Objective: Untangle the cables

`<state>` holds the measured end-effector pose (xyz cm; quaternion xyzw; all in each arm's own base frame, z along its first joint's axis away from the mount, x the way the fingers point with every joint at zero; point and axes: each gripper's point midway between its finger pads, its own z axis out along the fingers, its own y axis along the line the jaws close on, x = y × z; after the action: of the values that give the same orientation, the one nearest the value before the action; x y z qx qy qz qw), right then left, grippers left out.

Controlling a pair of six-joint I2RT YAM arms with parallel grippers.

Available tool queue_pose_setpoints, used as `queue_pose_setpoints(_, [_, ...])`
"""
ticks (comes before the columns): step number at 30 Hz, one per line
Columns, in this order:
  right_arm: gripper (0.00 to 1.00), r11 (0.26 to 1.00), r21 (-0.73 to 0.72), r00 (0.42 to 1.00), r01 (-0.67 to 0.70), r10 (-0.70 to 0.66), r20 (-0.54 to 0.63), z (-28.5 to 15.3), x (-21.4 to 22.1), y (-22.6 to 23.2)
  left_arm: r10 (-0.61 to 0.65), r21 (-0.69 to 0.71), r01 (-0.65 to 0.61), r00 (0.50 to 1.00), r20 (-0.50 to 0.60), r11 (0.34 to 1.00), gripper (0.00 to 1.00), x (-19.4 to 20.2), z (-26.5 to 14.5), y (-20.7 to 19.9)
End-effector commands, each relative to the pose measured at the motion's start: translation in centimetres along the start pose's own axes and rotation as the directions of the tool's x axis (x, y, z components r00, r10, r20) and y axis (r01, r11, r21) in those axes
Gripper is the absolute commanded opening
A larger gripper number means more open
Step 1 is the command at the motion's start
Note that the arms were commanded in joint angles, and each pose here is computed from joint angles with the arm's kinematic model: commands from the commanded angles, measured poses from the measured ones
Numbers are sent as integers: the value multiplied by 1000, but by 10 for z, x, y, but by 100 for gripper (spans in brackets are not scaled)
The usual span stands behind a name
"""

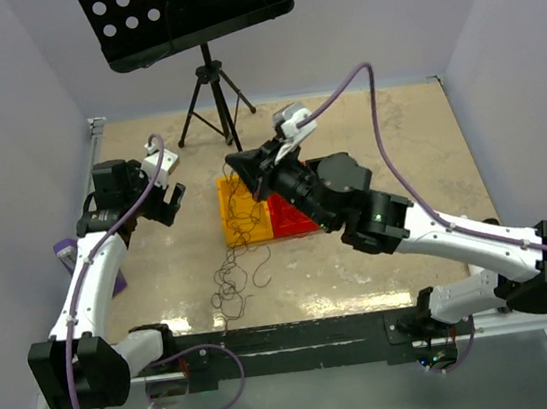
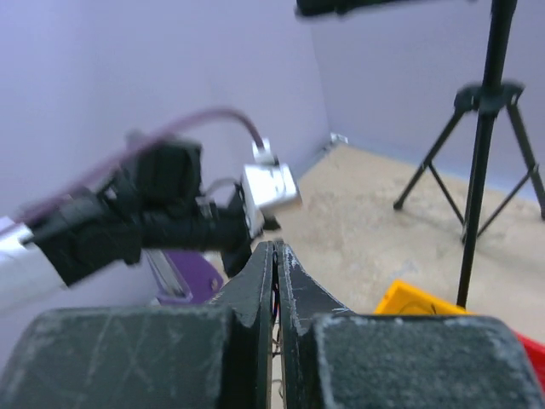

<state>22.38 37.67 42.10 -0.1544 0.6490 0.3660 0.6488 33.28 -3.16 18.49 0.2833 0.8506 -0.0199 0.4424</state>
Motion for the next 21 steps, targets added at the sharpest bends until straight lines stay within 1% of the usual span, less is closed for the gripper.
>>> queue_pose_setpoints(1, [0, 999, -33, 993, -3, 7, 117, -12, -74, 6, 34, 20, -35, 998, 50, 999, 88, -6, -6, -6])
queue_pose_setpoints(6, [0, 999, -40, 981, -9, 16, 192, -16, -119, 9, 53, 64, -57, 997, 62, 996, 87, -5, -8, -15])
queue_pose_setpoints(9, [0, 998, -64, 974, -23, 36, 222, -19, -138, 15, 61, 147, -77, 992, 112, 986, 88, -14, -17, -32])
queue_pose_setpoints(10, [0, 998, -64, 973, -25, 39, 228, -19, -141, 16, 59, 196, -86, 989, 137, 977, 89, -17, -22, -43])
queue_pose_setpoints(12, [0, 998, -59, 969, -26, 40, 244, -20, -150, 15, 63, 304, -122, 978, 197, 945, 92, -24, -34, -66])
queue_pose_setpoints(15, [0, 998, -50, 968, -23, 35, 249, -19, -155, 15, 63, 462, -190, 959, 276, 866, 95, -27, -52, -101])
queue_pose_setpoints(17, [0, 998, -52, 968, -24, 36, 247, -19, -156, 16, 37, 562, -216, 949, 312, 799, 97, -26, -62, -123])
queue_pose_setpoints(19, [0, 998, -58, 968, -27, 40, 246, -19, -156, 17, -25, 644, -207, 943, 331, 736, 100, -24, -68, -141])
queue_pose_setpoints(21, [0, 997, -62, 967, -34, 49, 249, -21, -157, 17, -71, 695, -199, 938, 339, 691, 100, -24, -67, -150])
